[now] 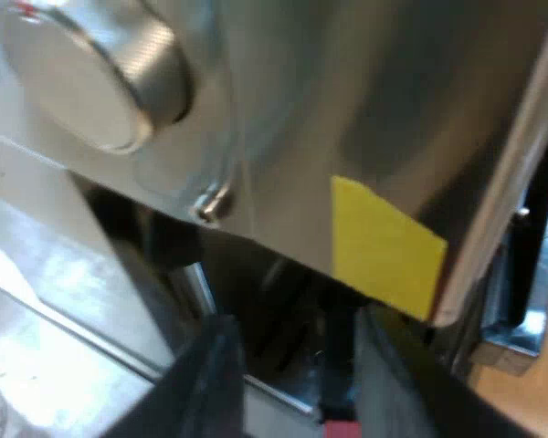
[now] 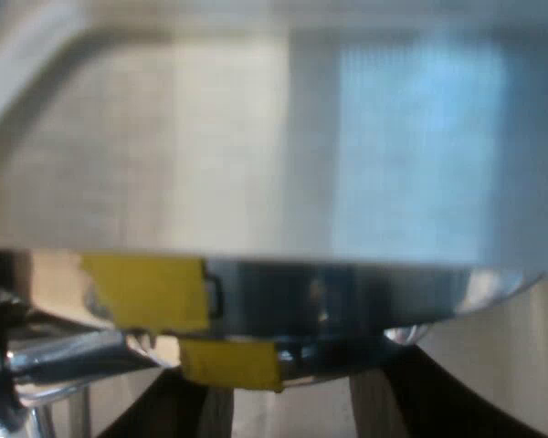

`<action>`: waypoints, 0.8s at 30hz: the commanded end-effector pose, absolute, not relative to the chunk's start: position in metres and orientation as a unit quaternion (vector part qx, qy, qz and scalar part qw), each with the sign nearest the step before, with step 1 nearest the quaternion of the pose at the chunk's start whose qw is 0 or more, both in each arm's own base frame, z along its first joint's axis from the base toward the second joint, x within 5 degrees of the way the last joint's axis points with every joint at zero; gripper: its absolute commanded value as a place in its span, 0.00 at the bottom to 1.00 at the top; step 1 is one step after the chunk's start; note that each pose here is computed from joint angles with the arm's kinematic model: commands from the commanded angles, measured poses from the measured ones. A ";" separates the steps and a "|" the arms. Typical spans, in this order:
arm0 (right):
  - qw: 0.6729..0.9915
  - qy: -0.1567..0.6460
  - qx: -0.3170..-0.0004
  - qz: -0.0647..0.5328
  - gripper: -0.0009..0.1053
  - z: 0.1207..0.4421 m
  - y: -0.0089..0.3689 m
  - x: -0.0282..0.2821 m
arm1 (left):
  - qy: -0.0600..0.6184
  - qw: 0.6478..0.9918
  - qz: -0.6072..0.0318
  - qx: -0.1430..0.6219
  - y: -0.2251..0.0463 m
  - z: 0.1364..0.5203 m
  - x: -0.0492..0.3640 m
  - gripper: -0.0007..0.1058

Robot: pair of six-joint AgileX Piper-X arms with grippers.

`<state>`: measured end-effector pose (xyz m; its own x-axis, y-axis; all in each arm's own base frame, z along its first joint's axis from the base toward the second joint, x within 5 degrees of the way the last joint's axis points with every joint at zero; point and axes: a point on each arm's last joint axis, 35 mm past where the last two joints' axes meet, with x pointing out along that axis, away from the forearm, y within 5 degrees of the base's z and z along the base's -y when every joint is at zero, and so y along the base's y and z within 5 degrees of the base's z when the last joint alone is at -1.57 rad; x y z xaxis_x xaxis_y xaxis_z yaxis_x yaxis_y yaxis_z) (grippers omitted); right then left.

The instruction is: Put the handle in the coffee machine

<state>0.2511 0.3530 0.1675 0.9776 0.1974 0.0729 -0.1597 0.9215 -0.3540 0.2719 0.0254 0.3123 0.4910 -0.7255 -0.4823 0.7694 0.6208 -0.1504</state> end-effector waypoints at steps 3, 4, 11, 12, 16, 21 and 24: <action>0.982 -0.086 -0.141 0.087 0.32 0.188 0.354 0.251 | 0.277 0.872 -0.397 0.068 0.027 0.314 0.273 0.01; 0.982 -0.086 -0.141 0.087 0.32 0.188 0.354 0.251 | 0.282 0.876 -0.384 0.077 0.028 0.314 0.274 0.01; 0.982 -0.086 -0.141 0.087 0.32 0.188 0.354 0.251 | 0.297 0.882 -0.354 0.097 0.032 0.307 0.283 0.01; 0.982 -0.086 -0.141 0.087 0.32 0.188 0.354 0.251 | 0.297 0.882 -0.354 0.097 0.032 0.306 0.284 0.01; 0.982 -0.086 -0.141 0.087 0.32 0.188 0.354 0.251 | 0.307 0.879 -0.352 0.094 0.034 0.296 0.292 0.01; 0.982 -0.086 -0.141 0.087 0.32 0.188 0.354 0.251 | 0.329 0.877 -0.335 0.100 0.036 0.286 0.298 0.01; 0.982 -0.086 -0.141 0.087 0.32 0.188 0.354 0.251 | 0.328 0.877 -0.336 0.101 0.036 0.285 0.299 0.01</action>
